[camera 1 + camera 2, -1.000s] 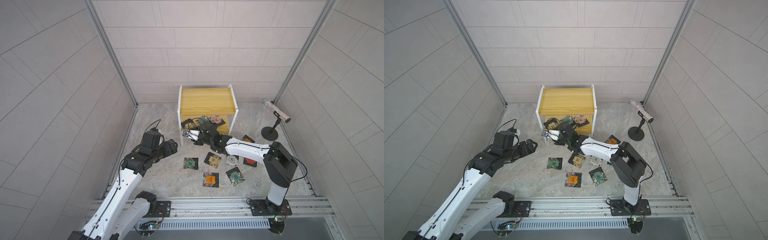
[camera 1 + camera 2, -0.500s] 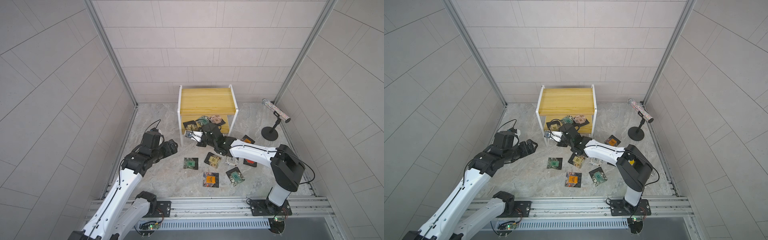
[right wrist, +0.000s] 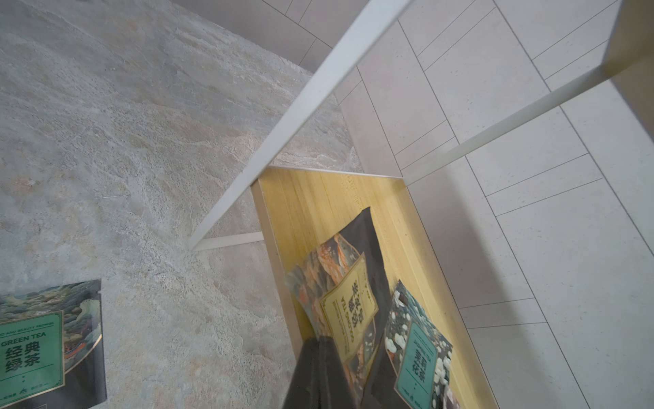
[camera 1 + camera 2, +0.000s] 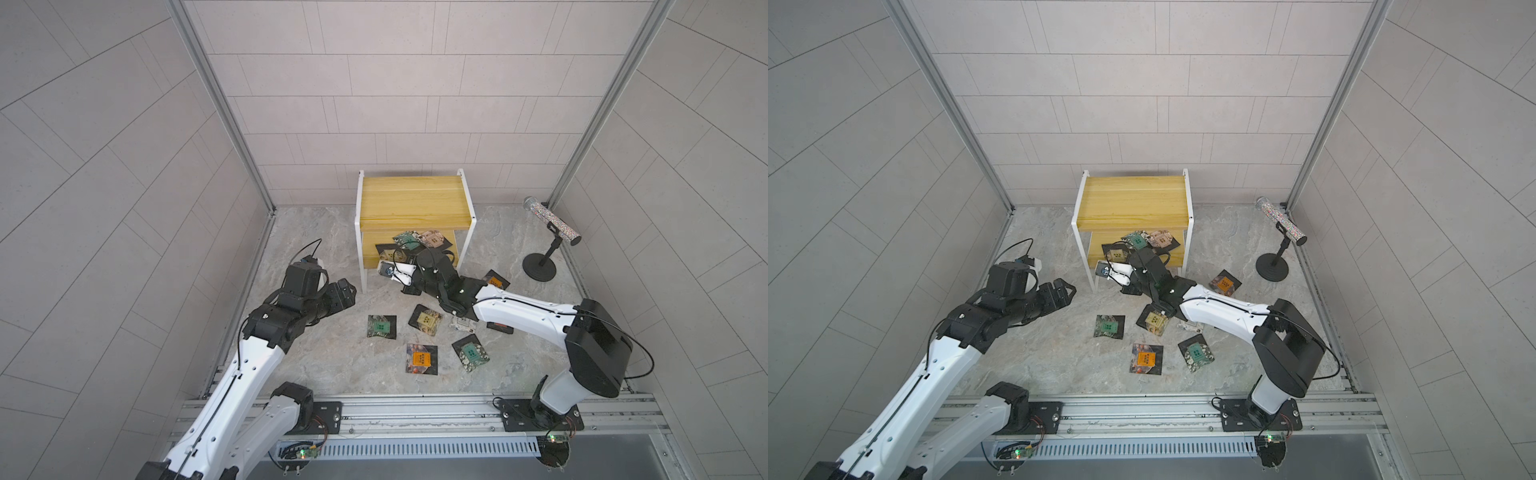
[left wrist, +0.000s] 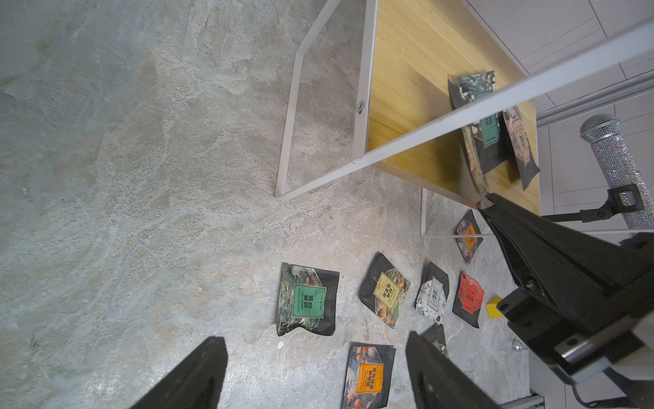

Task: Remove the tea bags from the shelf
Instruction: Pick up the tea bag from the shelf, then place the tea bag at the center of the board, then pick up the tea bag from the shelf.

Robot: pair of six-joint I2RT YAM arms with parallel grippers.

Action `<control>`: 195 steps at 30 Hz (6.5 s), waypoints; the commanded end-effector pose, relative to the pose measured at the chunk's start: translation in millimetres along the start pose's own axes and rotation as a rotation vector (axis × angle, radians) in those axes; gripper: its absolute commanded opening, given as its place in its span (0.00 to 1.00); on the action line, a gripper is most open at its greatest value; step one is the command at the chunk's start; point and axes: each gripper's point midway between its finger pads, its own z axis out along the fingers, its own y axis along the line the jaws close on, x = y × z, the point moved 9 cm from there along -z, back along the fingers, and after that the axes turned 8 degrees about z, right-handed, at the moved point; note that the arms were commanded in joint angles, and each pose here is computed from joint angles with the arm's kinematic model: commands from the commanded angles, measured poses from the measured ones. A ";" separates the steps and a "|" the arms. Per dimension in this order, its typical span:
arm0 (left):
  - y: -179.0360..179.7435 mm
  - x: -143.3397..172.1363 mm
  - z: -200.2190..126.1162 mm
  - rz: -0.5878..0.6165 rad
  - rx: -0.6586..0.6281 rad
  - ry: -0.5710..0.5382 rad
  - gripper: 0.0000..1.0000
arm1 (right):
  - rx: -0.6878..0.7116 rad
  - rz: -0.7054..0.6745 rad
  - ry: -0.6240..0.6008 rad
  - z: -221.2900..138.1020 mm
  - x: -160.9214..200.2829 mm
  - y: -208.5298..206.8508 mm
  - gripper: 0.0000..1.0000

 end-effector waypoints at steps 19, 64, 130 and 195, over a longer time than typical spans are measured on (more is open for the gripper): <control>-19.9 -15.4 -10.2 -0.032 0.169 -0.075 0.88 | 0.071 -0.053 -0.121 -61.3 -24.8 11.6 0.00; -29.4 -20.6 -5.3 -0.135 0.295 -0.098 0.00 | -0.018 -0.149 -0.213 -83.4 -56.5 79.1 0.03; 97.3 19.9 116.6 -0.161 -0.543 0.152 0.39 | 0.200 0.192 -0.062 -142.5 43.0 49.2 0.35; -5.8 -6.3 15.1 0.059 0.193 0.057 0.76 | 0.008 -0.012 0.088 -6.4 30.3 -27.7 0.84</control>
